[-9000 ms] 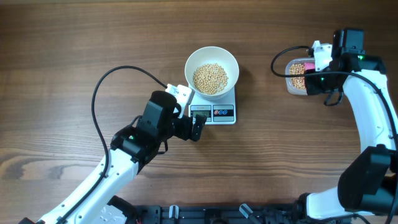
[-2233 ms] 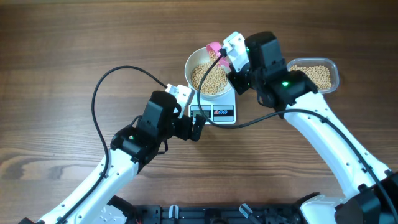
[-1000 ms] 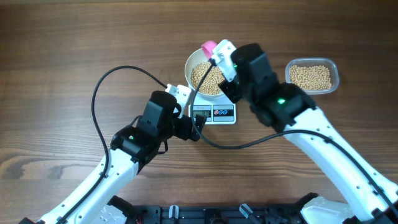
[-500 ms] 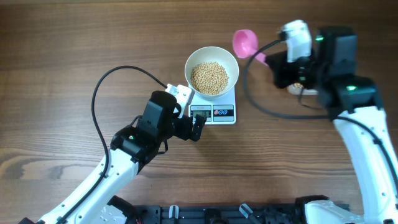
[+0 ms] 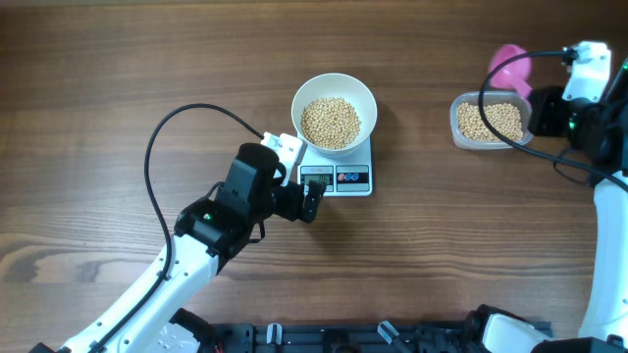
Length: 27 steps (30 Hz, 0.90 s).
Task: Scoop item into bowl and weigh 150g on scale
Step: 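Carry the empty scoop back right to the soybean container, then lower the pink scoop into the soybean container with the right gripper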
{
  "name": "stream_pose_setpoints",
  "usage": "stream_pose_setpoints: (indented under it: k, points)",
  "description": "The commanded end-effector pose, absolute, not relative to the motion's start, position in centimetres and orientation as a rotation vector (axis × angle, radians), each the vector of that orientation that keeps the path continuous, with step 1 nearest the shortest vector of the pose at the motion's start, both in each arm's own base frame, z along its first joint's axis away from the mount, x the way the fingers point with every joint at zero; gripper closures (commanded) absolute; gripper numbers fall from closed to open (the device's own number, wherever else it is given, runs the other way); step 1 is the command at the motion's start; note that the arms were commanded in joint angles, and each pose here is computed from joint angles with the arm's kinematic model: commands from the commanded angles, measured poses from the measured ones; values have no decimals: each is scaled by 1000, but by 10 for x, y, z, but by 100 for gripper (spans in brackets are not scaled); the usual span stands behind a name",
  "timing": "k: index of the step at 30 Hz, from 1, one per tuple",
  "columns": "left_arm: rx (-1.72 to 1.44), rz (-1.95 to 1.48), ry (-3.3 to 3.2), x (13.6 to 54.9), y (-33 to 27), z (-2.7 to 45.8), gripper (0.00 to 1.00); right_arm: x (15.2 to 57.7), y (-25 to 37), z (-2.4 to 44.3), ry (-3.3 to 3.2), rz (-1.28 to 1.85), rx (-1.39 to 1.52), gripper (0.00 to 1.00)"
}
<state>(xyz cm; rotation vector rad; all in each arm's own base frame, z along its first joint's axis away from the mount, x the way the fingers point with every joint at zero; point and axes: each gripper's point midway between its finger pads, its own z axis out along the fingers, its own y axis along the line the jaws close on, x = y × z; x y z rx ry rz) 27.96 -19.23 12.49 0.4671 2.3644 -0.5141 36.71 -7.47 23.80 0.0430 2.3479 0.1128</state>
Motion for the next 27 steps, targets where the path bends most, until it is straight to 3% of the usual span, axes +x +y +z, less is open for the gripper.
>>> stream_pose_setpoints:
  k: [1, 11, 27]
  points:
    - [506, -521, 2362, 277, -195, 122, 0, 359, -98, 238, 2397, -106, -10, 96]
    - [507, -521, 2362, 277, -195, 123, 0, 360, -109, 178, 2598, -97, 30, 96]
    - [506, -521, 2362, 277, -195, 123, 0, 365, -106, 142, 2734, -310, -149, 96]
